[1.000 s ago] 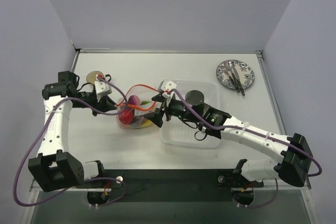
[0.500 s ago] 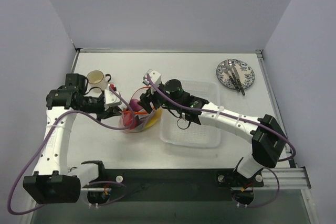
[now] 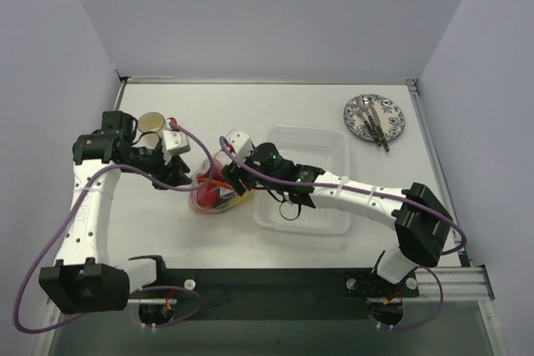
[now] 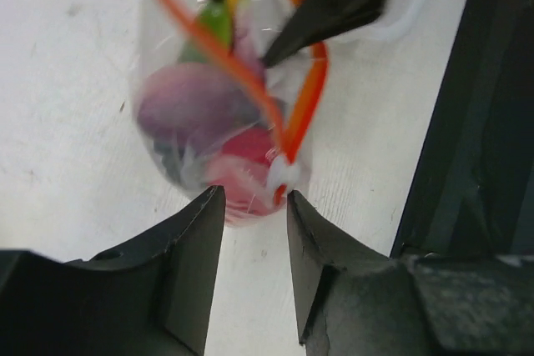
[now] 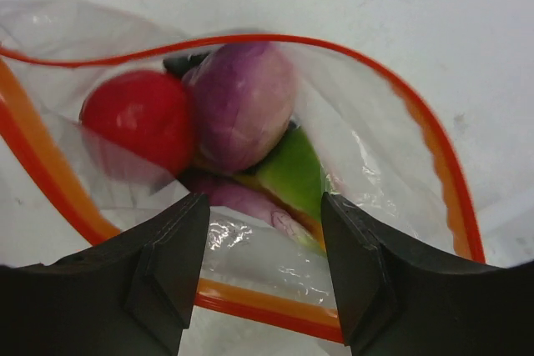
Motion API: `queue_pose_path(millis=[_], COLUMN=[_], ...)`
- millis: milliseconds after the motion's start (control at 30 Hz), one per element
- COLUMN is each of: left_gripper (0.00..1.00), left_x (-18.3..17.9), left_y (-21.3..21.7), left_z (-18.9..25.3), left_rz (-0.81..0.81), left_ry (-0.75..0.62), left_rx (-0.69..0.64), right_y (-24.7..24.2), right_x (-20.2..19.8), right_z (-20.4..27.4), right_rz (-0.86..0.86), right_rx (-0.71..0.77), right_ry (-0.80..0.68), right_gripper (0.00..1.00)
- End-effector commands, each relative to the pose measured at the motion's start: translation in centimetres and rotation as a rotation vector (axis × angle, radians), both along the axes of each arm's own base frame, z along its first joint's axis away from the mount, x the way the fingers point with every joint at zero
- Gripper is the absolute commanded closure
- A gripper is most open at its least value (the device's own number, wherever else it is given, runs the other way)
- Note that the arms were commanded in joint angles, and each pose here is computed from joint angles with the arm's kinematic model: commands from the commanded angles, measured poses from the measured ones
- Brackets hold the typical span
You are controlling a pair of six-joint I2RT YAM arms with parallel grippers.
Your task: Open the zip-top bag and remove the fake food
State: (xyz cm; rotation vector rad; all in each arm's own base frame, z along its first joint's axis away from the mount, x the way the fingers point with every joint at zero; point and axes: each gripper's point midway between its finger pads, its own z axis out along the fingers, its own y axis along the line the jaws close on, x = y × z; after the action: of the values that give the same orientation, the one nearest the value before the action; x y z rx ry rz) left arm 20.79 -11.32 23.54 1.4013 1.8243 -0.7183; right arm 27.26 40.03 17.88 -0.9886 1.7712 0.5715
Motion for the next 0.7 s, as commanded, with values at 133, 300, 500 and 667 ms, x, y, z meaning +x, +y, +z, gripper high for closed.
queue_pose_path(millis=[133,300,500,667], left_gripper=[0.08,0.03,0.03,0.16], left_x=[5.9,8.0,8.1,8.3], left_y=[3.1,1.7,-1.6,-2.3], left_z=[-0.7,-2.9,-8.6,-12.5], left_rz=[0.272,0.267,0.174,0.143], left_ry=[0.171,0.243,0.315,0.372], left_rx=[-0.120,-0.147,-0.013,0.087], right_y=[-4.0,-5.1,-5.9,-6.0], right_x=[-7.3,-9.8,-10.8,-11.1], right_z=[-3.5,-4.3,-6.2,-7.7], right_rz=[0.015,0.028,0.009,-0.010], right_rx=[-0.131,-0.180,-0.235,-0.314], right_ry=[0.065,0.079,0.086,0.031], right_gripper=[0.47,0.47,0.41,0.36])
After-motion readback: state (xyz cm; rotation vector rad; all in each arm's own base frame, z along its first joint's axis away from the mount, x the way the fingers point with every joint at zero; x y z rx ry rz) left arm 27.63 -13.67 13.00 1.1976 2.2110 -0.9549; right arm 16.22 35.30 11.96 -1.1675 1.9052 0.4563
